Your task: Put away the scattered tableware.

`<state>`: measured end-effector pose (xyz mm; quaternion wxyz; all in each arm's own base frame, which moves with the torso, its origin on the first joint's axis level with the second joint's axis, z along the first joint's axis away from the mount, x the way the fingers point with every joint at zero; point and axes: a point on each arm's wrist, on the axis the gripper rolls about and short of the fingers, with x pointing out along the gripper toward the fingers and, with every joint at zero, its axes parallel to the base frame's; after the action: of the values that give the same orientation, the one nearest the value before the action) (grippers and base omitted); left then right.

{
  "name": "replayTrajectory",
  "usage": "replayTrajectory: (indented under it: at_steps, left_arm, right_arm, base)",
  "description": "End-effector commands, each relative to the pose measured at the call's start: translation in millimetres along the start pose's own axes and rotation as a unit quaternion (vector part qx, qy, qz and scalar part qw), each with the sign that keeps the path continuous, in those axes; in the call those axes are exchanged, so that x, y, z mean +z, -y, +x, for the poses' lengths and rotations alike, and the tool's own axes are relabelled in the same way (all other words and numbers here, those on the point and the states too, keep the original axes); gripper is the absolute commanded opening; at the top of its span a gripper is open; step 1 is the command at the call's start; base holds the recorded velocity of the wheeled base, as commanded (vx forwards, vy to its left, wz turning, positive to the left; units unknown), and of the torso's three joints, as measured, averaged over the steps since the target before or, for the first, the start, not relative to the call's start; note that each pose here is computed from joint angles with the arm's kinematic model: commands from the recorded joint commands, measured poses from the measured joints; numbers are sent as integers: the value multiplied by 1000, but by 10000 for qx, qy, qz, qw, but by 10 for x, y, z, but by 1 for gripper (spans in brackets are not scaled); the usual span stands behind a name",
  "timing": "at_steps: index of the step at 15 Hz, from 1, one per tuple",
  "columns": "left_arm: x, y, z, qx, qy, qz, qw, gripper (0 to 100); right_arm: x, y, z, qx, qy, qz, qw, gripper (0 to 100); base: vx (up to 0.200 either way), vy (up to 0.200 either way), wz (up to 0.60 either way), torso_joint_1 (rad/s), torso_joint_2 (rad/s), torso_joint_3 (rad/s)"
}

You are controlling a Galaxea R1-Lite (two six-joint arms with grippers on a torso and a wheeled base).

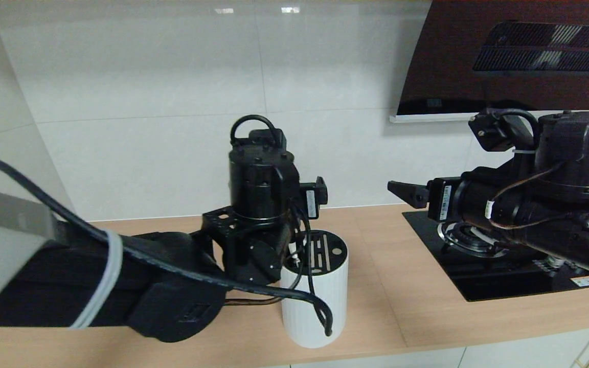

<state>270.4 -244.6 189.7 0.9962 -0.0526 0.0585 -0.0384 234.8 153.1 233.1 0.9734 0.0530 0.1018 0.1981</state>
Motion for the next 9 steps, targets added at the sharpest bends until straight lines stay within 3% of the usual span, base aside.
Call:
replayTrajectory:
  at_steps: [1, 2, 3, 5, 7, 9]
  left_arm:
    - [623, -493, -452, -268, 611, -508, 9965, 100]
    - [747, -705, -583, -356, 751, -585, 9948, 100]
    - [772, -845, -629, -298, 785, -570, 9948, 100]
    - [727, -1331, -867, 295, 759, -477, 9955, 100]
    - [639, -1628, -1229, 585, 863, -449, 9935, 100]
    - [494, -1815, -1667, 593, 986, -357, 9927, 100]
  right_arm:
    - [64, 182, -130, -277, 158, -341, 9989, 100]
    - [56, 321, -205, -520, 170, -408, 9977, 100]
    - [67, 378, -286, -620, 225, -401, 9970, 100]
    - [7, 519, -691, -892, 387, -367, 9946, 100]
    - [-186, 668, -1139, -1184, 495, -330, 9912, 100]
    - [-337, 738, -1624, -1378, 903, -300, 9859, 100]
  base:
    - [0, 0, 0, 0, 0, 0]
    - [0, 0, 0, 0, 0, 0]
    - [0, 0, 0, 0, 0, 0]
    - [0, 0, 0, 0, 0, 0]
    - [0, 0, 0, 0, 0, 0]
    - [0, 0, 0, 0, 0, 0]
